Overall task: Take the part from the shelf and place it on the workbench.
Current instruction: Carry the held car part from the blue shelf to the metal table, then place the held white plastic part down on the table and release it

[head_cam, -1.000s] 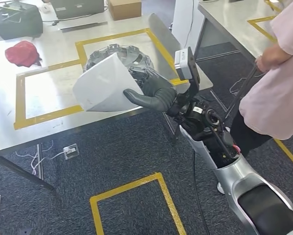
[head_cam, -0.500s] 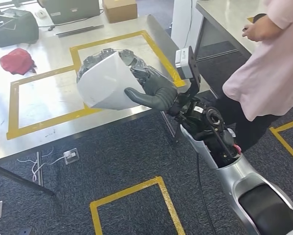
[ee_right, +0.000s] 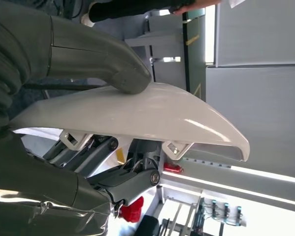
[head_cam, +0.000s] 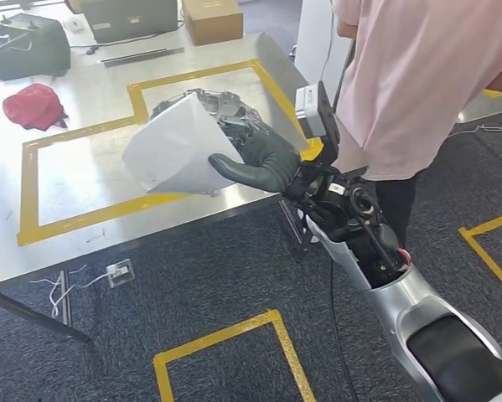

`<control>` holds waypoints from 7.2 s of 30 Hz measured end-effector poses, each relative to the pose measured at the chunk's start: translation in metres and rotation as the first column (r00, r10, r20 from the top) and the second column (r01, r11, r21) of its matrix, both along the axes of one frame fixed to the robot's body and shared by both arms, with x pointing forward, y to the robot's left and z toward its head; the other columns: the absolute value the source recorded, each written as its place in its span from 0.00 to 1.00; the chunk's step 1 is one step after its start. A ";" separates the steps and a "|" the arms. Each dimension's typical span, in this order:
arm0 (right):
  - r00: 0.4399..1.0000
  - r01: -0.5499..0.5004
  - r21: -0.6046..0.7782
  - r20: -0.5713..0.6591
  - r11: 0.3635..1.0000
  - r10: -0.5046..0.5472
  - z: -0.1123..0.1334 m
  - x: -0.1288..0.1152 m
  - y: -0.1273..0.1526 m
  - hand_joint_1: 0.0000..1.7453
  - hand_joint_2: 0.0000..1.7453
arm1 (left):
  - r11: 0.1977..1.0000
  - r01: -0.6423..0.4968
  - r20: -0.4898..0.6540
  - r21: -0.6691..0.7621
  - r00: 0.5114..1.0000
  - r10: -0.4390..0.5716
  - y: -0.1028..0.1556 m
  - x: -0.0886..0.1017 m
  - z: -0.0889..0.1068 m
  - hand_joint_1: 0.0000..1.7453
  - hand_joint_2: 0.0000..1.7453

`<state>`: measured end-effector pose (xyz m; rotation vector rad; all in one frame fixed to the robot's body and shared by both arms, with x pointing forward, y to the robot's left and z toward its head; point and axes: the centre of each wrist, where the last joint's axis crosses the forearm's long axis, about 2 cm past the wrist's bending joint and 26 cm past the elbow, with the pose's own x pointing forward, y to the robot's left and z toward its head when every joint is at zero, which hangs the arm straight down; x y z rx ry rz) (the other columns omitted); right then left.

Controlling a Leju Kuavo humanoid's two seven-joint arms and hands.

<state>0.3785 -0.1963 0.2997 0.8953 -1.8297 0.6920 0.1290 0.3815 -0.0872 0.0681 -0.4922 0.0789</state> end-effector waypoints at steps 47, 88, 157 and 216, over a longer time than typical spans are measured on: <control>0.999 -0.039 -0.009 0.033 0.999 0.039 0.006 0.005 0.007 1.00 1.00 | 1.000 -0.004 -0.021 0.001 1.000 0.005 0.000 -0.005 -0.001 0.00 1.00; 0.998 -0.050 -0.018 0.030 0.999 0.051 0.007 0.006 0.012 1.00 1.00 | 1.000 -0.004 -0.027 0.003 1.000 0.004 -0.001 -0.006 -0.002 0.00 1.00; 0.998 -0.040 -0.057 0.043 0.998 0.042 0.005 0.009 0.026 1.00 1.00 | 1.000 0.008 -0.014 0.016 1.000 -0.008 -0.004 -0.006 -0.002 0.00 1.00; 0.922 0.123 -0.320 0.386 0.939 0.011 -0.016 -0.018 0.212 1.00 1.00 | 0.999 0.036 0.046 0.024 0.998 -0.037 -0.026 0.013 0.000 0.00 1.00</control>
